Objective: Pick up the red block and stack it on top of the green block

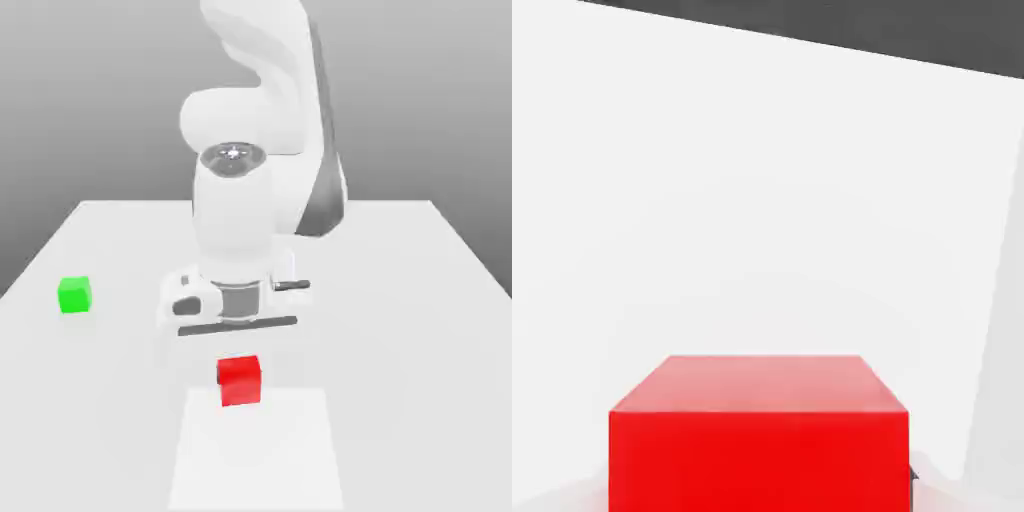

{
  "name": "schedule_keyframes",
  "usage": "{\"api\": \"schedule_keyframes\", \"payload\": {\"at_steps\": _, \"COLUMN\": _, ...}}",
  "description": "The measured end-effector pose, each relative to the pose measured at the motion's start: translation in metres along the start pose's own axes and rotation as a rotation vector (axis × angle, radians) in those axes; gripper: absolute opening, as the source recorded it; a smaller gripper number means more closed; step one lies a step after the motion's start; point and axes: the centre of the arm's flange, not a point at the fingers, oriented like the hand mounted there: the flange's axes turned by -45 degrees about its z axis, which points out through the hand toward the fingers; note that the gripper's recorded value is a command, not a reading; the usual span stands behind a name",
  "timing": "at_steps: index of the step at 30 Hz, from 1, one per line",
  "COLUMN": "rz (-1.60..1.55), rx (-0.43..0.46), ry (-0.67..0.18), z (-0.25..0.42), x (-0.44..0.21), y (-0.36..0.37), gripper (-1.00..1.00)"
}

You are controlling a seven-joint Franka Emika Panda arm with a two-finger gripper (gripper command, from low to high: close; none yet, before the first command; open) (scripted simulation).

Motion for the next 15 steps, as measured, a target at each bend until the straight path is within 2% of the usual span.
{"api": "schedule_keyframes", "payload": {"at_steps": 8, "rz": 0.565, "rx": 0.001, "ry": 0.001, "z": -0.013, "x": -0.045, "y": 0.110, "gripper": -1.00}}
{"api": "schedule_keyframes", "payload": {"at_steps": 15, "rz": 1.075, "rx": 0.001, "ry": 0.002, "z": -0.023, "x": -0.114, "y": 0.190, "gripper": -1.00}}
